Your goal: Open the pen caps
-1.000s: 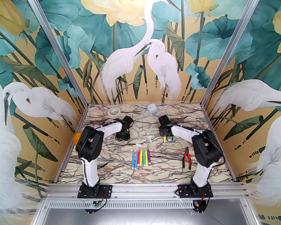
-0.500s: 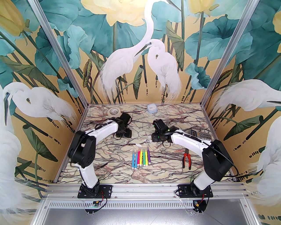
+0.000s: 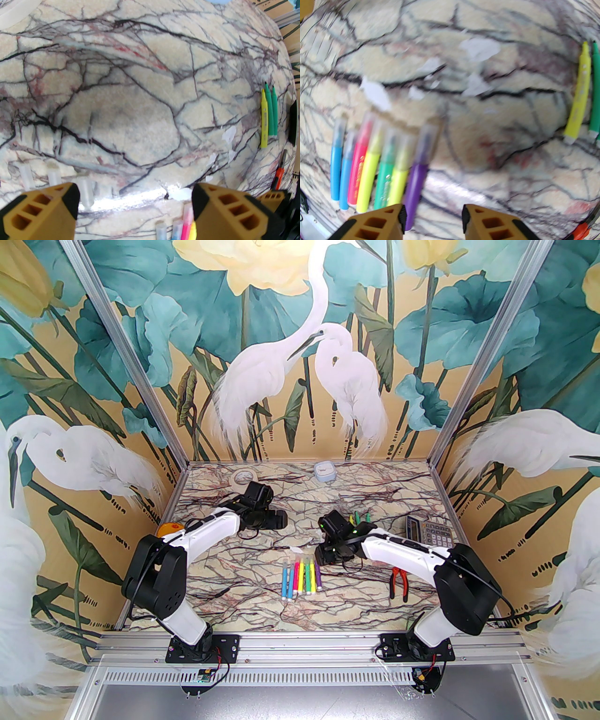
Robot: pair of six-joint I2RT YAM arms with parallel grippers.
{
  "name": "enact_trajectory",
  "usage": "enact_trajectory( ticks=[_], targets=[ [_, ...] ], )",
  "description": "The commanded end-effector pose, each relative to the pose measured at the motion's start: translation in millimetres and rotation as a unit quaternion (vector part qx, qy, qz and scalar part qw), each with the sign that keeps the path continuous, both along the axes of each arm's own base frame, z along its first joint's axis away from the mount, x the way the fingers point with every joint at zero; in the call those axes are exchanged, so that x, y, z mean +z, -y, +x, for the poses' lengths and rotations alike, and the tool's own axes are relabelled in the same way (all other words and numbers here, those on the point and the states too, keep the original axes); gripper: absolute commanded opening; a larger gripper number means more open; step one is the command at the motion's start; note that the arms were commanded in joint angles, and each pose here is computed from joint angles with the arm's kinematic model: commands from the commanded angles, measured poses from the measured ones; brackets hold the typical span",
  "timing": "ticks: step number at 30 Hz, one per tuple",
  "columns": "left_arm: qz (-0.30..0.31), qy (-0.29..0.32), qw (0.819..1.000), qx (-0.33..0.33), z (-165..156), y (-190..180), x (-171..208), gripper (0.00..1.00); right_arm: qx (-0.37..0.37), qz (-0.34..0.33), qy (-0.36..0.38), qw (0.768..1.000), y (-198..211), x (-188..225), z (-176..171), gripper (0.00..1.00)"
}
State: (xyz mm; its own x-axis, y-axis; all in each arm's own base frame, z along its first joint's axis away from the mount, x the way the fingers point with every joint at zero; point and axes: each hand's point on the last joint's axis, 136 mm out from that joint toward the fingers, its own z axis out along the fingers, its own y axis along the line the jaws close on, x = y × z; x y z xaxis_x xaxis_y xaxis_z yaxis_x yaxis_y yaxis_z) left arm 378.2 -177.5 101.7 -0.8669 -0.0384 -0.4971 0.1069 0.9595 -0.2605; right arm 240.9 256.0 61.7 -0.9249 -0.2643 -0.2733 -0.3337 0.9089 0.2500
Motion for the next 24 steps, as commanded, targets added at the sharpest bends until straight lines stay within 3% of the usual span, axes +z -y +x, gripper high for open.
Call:
enact_trajectory(
  ticks=[1,13,24],
  targets=[
    [-0.033,0.048,0.998,0.007,10,2,23,0.84,0.004,-0.014,-0.038,0.999,-4,-12,-16,0.44],
    [-0.035,0.07,0.997,0.026,13,-18,30,0.84,0.02,-0.044,-0.06,0.997,-23,-28,-28,0.41],
    [-0.041,0.072,0.996,0.024,14,-20,31,0.84,0.004,-0.093,-0.062,0.994,-13,-40,-24,0.35]
  ],
)
